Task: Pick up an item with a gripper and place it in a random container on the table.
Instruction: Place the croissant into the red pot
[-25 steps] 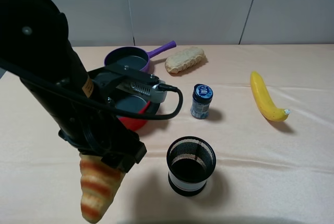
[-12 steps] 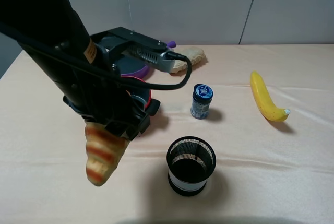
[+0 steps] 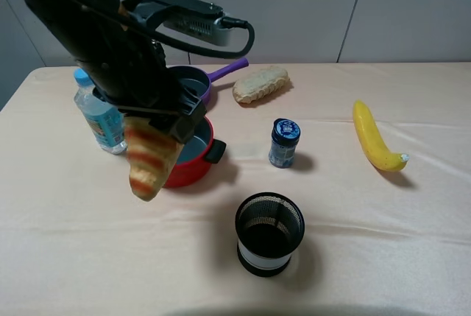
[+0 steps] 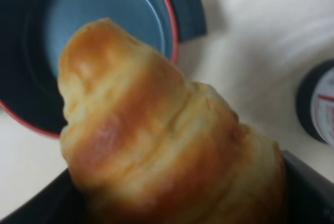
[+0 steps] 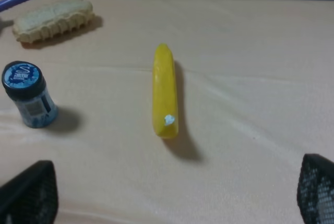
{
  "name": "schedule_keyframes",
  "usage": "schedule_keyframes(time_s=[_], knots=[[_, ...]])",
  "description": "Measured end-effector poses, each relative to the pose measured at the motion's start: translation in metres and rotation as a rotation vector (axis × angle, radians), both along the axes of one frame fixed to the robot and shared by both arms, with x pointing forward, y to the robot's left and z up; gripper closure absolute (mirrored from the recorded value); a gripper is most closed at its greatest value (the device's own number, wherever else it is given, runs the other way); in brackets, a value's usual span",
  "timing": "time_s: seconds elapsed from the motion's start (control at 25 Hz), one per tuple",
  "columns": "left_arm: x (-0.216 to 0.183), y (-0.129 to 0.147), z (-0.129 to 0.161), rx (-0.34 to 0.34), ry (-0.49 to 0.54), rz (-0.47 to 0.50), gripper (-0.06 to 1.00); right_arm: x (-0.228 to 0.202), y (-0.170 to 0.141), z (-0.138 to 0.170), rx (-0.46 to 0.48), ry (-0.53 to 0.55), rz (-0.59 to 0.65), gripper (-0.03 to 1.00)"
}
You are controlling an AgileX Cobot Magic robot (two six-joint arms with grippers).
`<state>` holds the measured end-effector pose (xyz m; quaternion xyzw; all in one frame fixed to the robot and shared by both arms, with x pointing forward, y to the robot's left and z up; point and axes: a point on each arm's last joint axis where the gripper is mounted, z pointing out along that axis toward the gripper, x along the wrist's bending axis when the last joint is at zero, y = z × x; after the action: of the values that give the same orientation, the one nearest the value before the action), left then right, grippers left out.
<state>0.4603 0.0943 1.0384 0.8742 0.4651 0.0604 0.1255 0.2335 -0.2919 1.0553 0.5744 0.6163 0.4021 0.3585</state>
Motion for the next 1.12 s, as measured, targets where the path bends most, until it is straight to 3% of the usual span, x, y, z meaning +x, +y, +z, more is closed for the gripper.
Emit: schedule_keyframes(time_s=[0.48,0.8,1.12], knots=[[0.047,-0.031,-0.013,0.059,-0.075,-0.071,0.27,0.0,0.0,0.0,0.0,0.0,0.0,0.27],[0.066,-0.02,-0.02,0.079,-0.106,-0.058,0.27,0.0,0.0,0.0,0.003,0.0,0.002,0.27],[0.085,-0.014,-0.026,0.052,-0.17,-0.054,0.27,0.0,0.0,0.0,0.003,0.0,0.002,0.27]])
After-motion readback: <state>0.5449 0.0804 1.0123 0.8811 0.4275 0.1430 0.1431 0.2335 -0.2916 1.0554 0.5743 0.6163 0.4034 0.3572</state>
